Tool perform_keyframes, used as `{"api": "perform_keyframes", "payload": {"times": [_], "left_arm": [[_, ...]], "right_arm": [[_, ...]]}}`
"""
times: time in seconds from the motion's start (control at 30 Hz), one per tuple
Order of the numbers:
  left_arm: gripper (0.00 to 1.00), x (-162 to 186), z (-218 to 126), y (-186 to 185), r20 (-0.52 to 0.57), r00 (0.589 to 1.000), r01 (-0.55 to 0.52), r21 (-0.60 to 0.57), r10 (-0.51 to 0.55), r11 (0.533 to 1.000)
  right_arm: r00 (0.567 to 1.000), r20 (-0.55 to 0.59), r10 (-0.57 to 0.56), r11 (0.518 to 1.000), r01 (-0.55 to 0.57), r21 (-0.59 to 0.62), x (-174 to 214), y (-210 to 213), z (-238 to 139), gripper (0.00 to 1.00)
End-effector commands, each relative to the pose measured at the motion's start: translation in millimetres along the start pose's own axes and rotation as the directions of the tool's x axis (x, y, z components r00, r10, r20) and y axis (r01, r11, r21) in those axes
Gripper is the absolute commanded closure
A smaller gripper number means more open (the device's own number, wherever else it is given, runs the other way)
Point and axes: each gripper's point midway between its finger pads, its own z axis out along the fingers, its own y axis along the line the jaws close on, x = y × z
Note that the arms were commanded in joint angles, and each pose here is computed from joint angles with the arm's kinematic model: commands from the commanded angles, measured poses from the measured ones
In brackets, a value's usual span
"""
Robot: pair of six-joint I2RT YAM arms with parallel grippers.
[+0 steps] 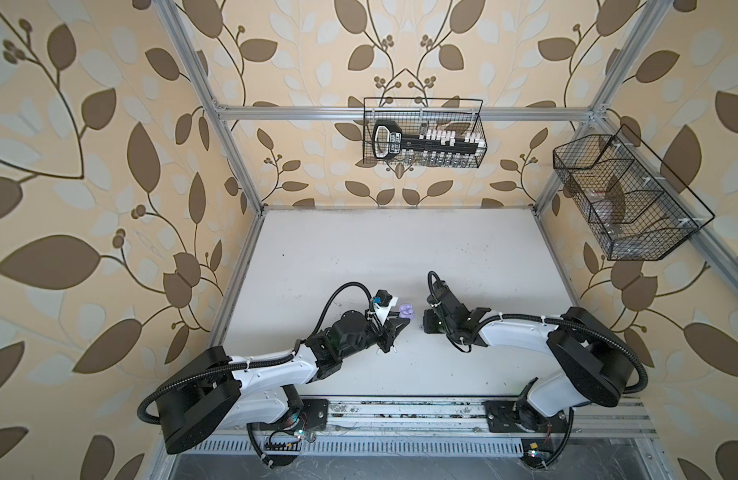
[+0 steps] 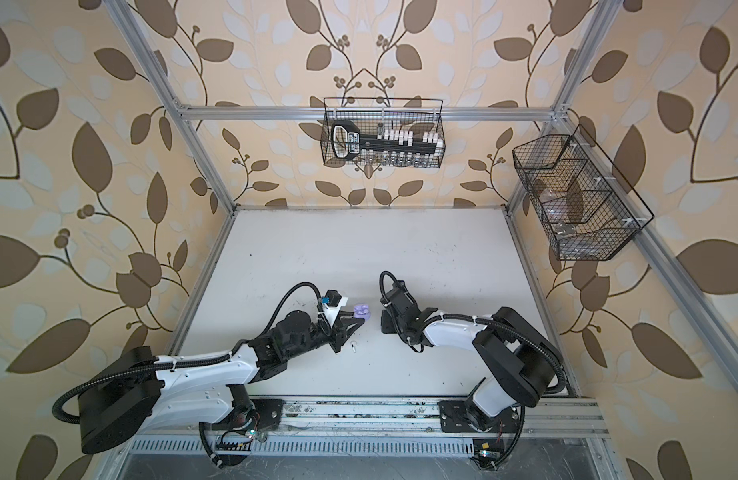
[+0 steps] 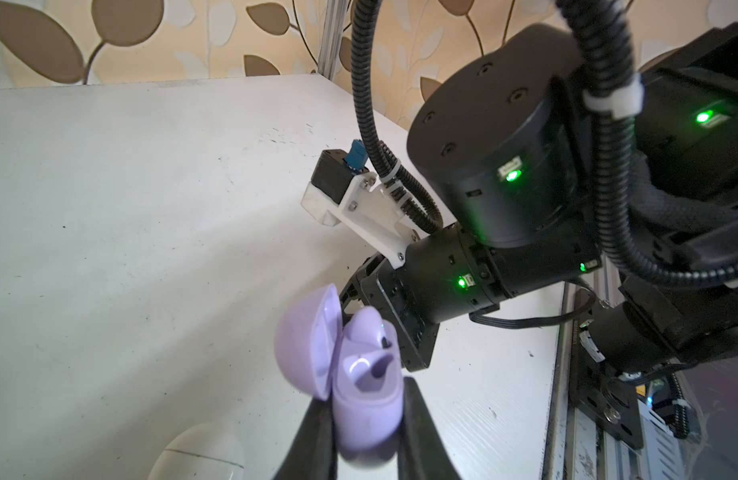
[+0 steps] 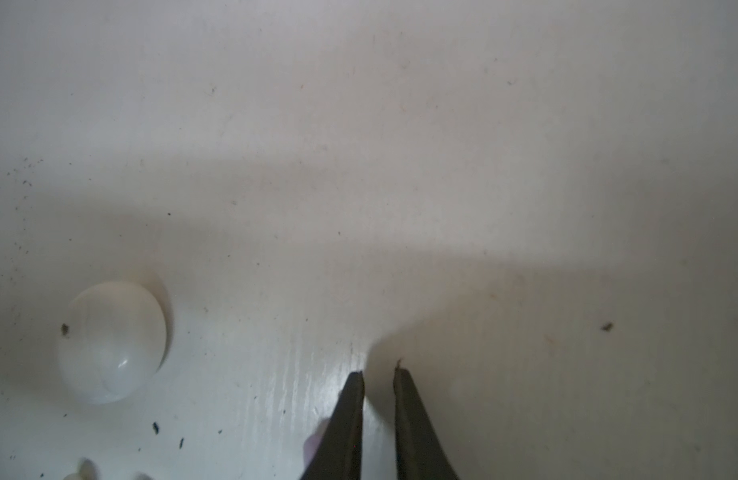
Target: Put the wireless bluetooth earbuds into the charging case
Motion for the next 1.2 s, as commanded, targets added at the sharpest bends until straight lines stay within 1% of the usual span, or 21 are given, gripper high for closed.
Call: {"api": "perform_keyframes", "payload": {"times": [0.0,0.1,0.2,0.4,0.53,0.8,0.93,1.07,1.17], "left_arm": [[0.96,-17,0,-1,0.053,0.998,-0.017,0.007,0.017,1.0],[0.96,-16,0,-1,0.051,0.999,-0.018,0.004,0.018,1.0],[0.96,-17,-1,0,0.052,0.998,-0.021,0.0,0.021,1.0],[0.97,-18,-2,0,0.055,0.998,-0.021,0.0,0.021,1.0],[0.97,-17,-1,0,0.053,0.998,-0.019,0.002,0.019,1.0],[0.96,-18,-1,-1,0.055,0.998,-0.016,0.006,0.016,1.0],[0.97,-17,0,-2,0.051,0.999,-0.014,0.014,0.013,1.0],[0.96,-17,0,-2,0.052,0.999,-0.012,0.018,0.011,1.0],[0.97,-18,0,-2,0.053,0.999,-0.011,0.018,0.01,1.0]], "right_arm": [[1.0,-0.009,-0.016,1.0,0.016,0.011,-3,2,5,0.83],[1.0,-0.014,-0.022,1.0,0.022,-0.007,-7,9,8,0.83],[0.998,-0.043,-0.038,0.999,0.038,-0.015,-2,14,12,0.83],[0.998,-0.053,-0.03,0.999,0.03,-0.01,5,8,12,0.82],[0.995,-0.085,-0.049,0.999,0.049,-0.003,16,7,12,0.82],[0.994,-0.1,-0.05,0.994,0.058,0.087,35,-25,-4,0.83],[0.995,-0.094,-0.042,0.993,0.051,0.105,39,-36,-14,0.83],[0.993,-0.111,-0.043,0.995,0.053,0.089,51,-34,-20,0.83],[0.991,-0.124,-0.05,0.997,0.056,0.045,59,-22,-23,0.82]]}}
